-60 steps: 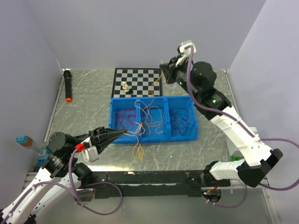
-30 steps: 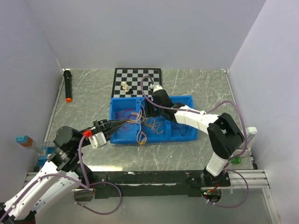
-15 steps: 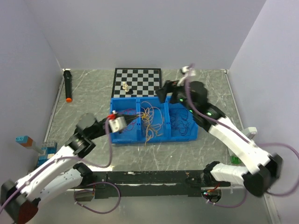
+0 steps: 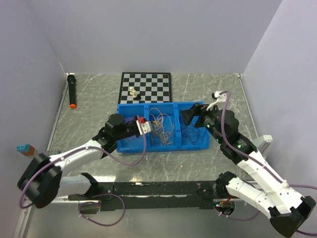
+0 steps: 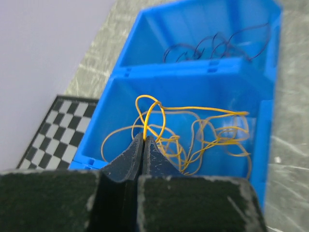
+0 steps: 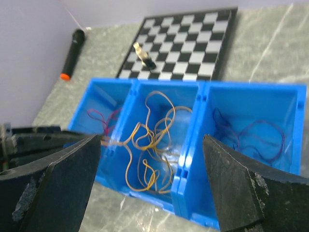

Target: Untangle the cables

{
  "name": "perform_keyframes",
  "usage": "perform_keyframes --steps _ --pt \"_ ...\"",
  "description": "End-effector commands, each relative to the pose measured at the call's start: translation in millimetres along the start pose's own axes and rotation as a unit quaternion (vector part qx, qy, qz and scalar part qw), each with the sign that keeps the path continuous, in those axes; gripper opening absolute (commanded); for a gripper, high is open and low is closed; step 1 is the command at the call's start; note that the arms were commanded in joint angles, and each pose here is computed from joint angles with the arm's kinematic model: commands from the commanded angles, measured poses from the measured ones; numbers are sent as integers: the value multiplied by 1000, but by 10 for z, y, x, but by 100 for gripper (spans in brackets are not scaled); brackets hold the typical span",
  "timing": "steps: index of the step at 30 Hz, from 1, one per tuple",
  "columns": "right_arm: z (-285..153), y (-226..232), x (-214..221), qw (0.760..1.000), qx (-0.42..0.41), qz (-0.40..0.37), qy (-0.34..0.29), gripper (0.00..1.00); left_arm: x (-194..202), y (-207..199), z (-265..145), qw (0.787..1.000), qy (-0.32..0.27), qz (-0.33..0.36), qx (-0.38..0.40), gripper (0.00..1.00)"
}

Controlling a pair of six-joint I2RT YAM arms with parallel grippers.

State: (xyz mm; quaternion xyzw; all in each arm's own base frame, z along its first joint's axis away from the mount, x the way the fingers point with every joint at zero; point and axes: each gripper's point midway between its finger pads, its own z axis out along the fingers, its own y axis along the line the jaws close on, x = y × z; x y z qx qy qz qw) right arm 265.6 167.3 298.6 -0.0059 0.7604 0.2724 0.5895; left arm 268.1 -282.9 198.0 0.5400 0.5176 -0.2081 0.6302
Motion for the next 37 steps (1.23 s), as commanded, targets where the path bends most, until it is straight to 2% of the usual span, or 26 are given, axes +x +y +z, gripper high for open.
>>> perform_keyframes --steps 1,2,4,7,9,12,14,16,18,20,22,25,26,29,31,35,37 --pt "-16 -63 69 1000 10 21 -2 92 8 338 165 998 13 31 -49 1" --pt "-9 -70 104 1000 10 24 2 92 123 330 195 998 35 32 -45 2" --pt "-3 -79 149 999 10 30 6 92 345 320 235 996 83 21 -40 18" --pt "-2 -83 190 999 9 33 11 93 412 382 302 992 125 10 -25 30" --pt "-8 -74 176 999 8 30 11 93 364 470 338 989 142 -17 -32 37" --pt "-37 -69 138 1000 8 24 10 93 234 520 386 981 180 -75 -9 56" --pt "-63 -57 127 1000 5 18 12 94 45 620 371 974 193 -118 -14 62" --pt "-75 -48 109 1000 6 9 20 96 -129 628 337 965 215 -153 11 78" --pt "-92 -17 95 1000 2 0 31 98 -306 693 275 950 249 -187 25 88" --pt "-111 13 79 999 -4 -9 40 100 -370 725 140 924 301 -235 20 93" --pt "-120 24 66 999 -3 -14 48 100 -408 864 57 903 334 -269 -19 95" --pt "-144 -17 62 998 11 -17 56 100 -376 945 -144 885 352 -301 -44 96" --pt "-157 -19 66 998 12 -18 57 100 -314 964 -231 882 347 -313 -53 97" --pt "-216 -73 66 998 25 -19 59 100 -370 1204 -505 900 286 -304 -125 97" --pt "-247 -123 79 997 36 -21 59 100 -331 1282 -693 900 282 -285 -172 98" --pt "-284 -197 120 997 51 -13 56 100 -167 1488 -1033 876 275 -308 -249 95" --pt "-281 -239 145 996 62 -8 58 100 -83 1593 -1194 869 261 -328 -264 98"
